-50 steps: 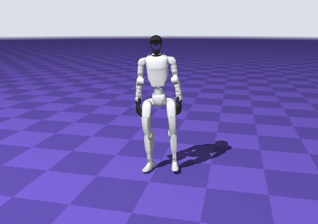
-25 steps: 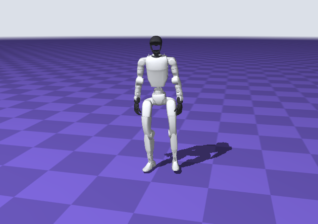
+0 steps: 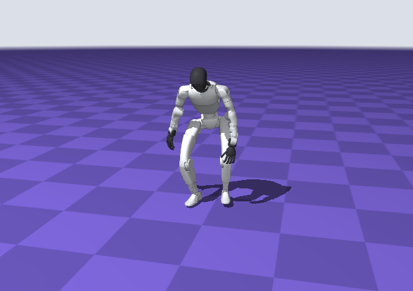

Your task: Upper body actions

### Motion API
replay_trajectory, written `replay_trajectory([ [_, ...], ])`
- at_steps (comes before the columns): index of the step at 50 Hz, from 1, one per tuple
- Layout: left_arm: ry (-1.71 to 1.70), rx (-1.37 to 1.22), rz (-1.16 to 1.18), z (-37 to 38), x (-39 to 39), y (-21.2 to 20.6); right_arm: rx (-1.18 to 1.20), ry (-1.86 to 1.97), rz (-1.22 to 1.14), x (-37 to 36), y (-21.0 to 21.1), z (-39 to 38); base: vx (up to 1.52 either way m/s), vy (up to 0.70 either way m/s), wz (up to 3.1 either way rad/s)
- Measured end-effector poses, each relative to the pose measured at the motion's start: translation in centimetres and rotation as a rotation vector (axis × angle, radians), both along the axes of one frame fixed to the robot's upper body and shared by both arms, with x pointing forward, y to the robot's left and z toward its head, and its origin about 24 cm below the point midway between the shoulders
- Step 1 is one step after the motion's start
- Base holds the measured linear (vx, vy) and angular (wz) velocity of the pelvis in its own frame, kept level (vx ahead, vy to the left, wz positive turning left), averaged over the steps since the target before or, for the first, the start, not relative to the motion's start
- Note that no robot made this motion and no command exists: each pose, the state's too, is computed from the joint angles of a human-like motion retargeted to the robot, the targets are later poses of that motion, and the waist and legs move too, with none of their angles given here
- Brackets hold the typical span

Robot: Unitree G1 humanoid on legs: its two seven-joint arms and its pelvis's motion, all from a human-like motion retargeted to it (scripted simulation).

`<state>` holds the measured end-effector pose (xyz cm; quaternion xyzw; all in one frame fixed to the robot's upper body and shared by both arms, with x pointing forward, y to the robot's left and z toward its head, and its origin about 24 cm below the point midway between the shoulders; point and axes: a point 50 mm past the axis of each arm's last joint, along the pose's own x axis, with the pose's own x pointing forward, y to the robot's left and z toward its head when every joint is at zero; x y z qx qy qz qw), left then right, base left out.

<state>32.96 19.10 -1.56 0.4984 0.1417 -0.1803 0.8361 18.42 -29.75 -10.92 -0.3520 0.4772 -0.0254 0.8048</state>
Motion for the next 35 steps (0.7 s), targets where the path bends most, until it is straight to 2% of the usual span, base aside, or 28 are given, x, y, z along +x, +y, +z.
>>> replay_trajectory([
  [6, -0.036, 0.213, 0.016, 2.5, 2.3, 1.2, 0.155, 0.077, -0.011, 0.3, 2.0, -0.8, -0.1, 0.03, -0.01],
  [10, -0.116, 0.408, 0.05, 4.1, 3.2, 2.7, 0.207, 0.157, 0.1, -0.2, 3.5, -1.5, 0.0, 0.04, -0.46],
  [18, -0.297, 0.656, 0.096, 1.7, 0.8, 3.8, 0.215, 0.453, 0.19, -8.9, 4.6, -4.8, 0.06, 0.04, -0.5],
  [28, -0.575, 0.833, 0.041, -1.0, -3.6, 4.6, 0.261, 0.684, 0.164, -18.1, 4.7, -5.8, 0.15, 0.13, 0.19],
  [35, -0.756, 0.669, -0.026, -1.7, -5.8, 3.9, 0.284, 0.722, 0.14, -19.9, 4.9, -5.8, 0.09, 0.05, 0.18],
])
